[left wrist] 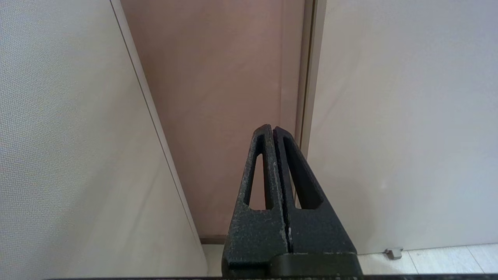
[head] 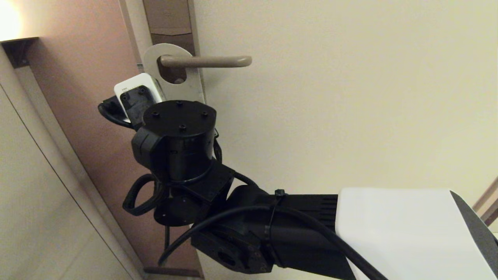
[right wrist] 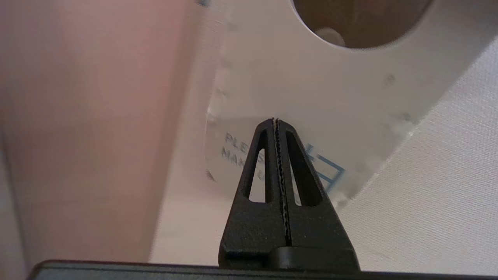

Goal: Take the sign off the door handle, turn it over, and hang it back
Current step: Hang the sign back with the other side facing out

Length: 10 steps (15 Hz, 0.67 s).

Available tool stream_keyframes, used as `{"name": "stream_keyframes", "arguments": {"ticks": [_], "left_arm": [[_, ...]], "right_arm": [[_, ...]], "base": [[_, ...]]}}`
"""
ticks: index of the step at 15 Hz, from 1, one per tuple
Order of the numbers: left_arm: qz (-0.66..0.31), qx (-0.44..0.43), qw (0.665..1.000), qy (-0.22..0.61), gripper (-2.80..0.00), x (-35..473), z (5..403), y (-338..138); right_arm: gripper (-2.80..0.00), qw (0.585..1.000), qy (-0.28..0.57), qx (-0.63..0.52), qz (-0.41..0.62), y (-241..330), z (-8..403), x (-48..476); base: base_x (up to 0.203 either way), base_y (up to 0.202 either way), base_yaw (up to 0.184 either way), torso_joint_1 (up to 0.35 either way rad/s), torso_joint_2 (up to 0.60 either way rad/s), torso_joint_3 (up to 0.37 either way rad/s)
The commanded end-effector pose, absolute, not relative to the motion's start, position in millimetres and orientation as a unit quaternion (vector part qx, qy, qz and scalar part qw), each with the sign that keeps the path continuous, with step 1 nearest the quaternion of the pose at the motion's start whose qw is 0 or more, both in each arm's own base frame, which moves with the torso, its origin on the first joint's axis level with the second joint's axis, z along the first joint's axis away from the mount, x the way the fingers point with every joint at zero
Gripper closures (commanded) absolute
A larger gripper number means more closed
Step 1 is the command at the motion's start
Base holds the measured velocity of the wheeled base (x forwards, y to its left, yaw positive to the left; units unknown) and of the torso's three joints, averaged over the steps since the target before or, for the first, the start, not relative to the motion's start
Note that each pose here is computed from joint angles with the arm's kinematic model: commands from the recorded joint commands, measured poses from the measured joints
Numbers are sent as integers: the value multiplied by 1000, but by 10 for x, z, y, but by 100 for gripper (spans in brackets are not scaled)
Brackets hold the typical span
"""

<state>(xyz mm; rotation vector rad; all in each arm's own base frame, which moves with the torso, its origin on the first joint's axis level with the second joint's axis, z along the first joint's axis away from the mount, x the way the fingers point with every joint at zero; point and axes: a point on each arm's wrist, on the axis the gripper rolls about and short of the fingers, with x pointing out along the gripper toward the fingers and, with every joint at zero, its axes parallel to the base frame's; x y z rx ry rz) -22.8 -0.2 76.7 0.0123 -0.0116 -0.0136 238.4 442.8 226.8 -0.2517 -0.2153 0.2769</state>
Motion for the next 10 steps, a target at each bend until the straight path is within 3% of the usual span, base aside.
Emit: {"name": "stream_keyframes", "arguments": {"ticks": [1,10], "left_arm": [[-7,6,1000,-5,0,-227,768,-2],[-7,6,1000,-5,0,-227,768,-2]], "right_arm": [[0,977,-106,-126,132,4415,2261,2410],[0,975,-83,-159,134,3988,2480,2249]], "base": [[0,0,0,0,0,0],[0,0,0,0,0,0]]}}
